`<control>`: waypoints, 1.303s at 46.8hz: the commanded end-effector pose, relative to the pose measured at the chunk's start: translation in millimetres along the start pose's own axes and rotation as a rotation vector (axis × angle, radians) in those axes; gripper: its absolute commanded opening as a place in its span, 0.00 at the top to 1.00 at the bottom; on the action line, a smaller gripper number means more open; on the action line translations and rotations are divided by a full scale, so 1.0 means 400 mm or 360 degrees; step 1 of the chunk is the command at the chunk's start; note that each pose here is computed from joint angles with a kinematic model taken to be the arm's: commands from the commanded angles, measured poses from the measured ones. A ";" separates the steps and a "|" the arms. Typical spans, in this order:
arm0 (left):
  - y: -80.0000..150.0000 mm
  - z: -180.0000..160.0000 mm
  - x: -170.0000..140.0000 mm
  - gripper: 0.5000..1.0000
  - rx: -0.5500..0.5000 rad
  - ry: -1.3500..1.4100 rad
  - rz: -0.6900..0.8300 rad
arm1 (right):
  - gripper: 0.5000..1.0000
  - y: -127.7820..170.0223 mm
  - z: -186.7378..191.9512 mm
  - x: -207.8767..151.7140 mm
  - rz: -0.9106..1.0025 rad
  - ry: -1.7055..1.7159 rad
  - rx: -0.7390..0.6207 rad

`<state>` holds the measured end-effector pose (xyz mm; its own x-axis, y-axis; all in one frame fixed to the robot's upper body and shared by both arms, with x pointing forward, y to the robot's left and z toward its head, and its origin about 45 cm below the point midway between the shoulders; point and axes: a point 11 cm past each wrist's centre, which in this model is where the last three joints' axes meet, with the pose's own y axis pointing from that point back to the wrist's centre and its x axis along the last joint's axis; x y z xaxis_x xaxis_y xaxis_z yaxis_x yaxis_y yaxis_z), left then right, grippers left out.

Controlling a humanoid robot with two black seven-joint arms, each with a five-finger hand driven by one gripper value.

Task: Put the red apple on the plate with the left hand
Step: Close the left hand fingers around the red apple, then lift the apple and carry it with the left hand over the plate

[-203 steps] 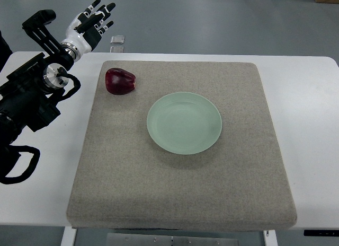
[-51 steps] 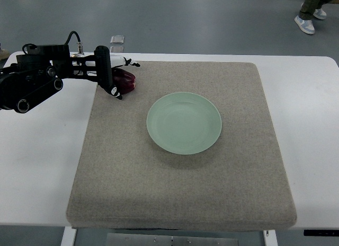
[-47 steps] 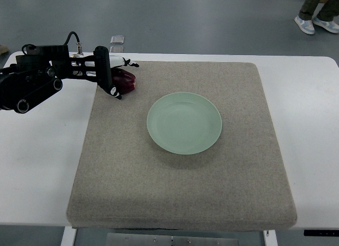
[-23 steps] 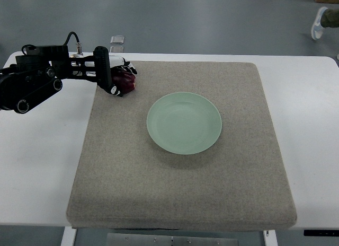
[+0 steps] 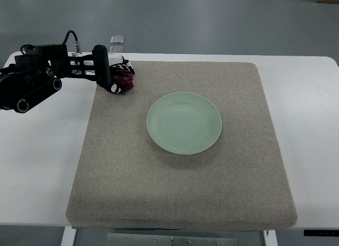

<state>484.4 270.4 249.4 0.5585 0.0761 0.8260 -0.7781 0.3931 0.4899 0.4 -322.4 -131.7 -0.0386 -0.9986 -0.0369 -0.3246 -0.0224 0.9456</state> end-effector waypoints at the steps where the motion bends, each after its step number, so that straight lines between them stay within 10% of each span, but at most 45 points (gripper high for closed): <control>1: 0.000 0.000 0.000 0.80 0.0001 0.0001 0.0000 | 0.07 0.000 0.000 0.000 -0.0002 -0.0001 0.0000; 21: -0.001 0.025 0.023 0.85 -0.0041 0.0011 0.0026 | 0.07 0.000 0.000 0.000 0.0000 0.0000 0.0000; 61: -0.018 0.333 -0.004 0.77 -0.0541 -0.0123 -0.0062 | 0.07 0.000 0.000 0.000 -0.0002 -0.0001 0.0000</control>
<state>452.9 149.8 284.5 0.5463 -0.0048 0.8376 -0.6189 0.6716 0.4074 0.3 -322.4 -131.7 -0.0387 -0.9986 -0.0368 -0.3246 -0.0222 0.9456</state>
